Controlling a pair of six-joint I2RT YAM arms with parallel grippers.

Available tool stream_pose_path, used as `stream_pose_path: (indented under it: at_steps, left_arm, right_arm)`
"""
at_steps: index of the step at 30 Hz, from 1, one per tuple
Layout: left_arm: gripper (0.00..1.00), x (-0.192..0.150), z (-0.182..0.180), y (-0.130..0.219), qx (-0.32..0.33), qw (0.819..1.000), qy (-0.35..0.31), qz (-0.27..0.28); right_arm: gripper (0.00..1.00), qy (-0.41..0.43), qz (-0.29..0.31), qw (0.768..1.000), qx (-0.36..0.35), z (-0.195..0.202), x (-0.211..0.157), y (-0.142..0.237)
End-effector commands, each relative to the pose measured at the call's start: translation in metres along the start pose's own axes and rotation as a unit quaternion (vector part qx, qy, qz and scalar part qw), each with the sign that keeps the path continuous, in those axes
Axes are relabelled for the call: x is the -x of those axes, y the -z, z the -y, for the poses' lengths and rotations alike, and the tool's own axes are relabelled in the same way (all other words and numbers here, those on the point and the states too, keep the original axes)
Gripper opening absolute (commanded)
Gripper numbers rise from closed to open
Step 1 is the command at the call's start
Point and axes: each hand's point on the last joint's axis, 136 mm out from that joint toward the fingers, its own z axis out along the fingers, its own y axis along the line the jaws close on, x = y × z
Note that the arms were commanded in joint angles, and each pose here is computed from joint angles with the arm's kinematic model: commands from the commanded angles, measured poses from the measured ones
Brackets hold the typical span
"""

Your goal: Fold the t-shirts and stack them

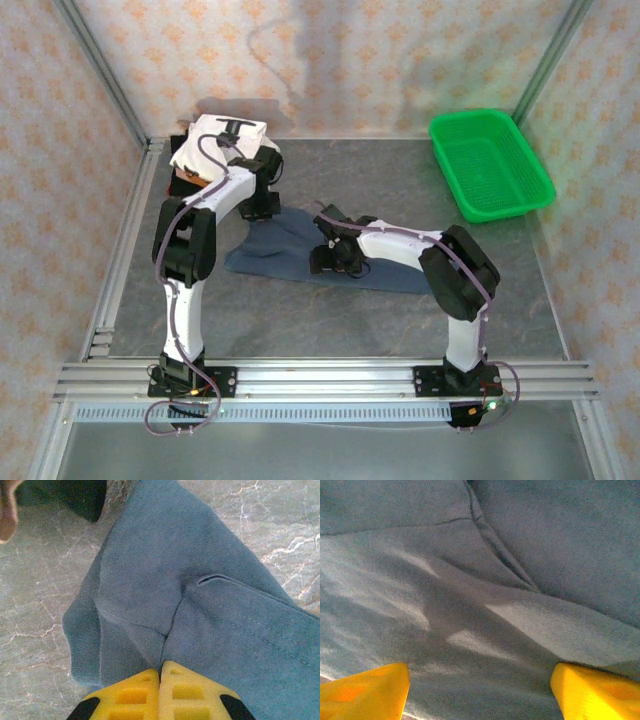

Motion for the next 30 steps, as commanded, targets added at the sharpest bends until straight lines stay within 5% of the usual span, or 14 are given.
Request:
stream_pose_path:
  at_steps: [1, 7, 12, 17, 24, 30]
  left_arm:
    - [0.06, 0.016, -0.014, 0.004, 0.036, 0.999, -0.006, 0.012]
    - [0.12, 0.030, -0.022, 0.012, 0.041, 0.998, 0.025, 0.032]
    - [0.41, 0.041, -0.040, 0.032, 0.044, 0.994, 0.074, 0.062]
    - [0.58, 0.042, -0.039, 0.084, -0.005, 0.989, 0.106, 0.103]
    - [0.68, -0.013, -0.036, 0.140, -0.082, 0.981, 0.134, 0.116]
    - [0.68, -0.077, -0.024, 0.141, -0.114, 0.979, 0.139, 0.096]
  right_arm:
    - [0.78, -0.025, -0.099, 0.989, -0.103, 0.056, -0.058, -0.025]
    - [0.78, -0.028, -0.104, 0.989, -0.098, 0.054, -0.061, -0.025]
    - [0.78, -0.030, -0.106, 0.990, -0.090, 0.051, -0.062, -0.024]
    - [0.80, -0.031, -0.085, 0.994, -0.055, 0.033, -0.048, -0.010]
    - [0.87, -0.023, 0.002, 0.999, 0.022, 0.000, -0.007, 0.058]
    - [0.89, -0.088, 0.036, 0.995, -0.015, 0.063, 0.010, 0.111]
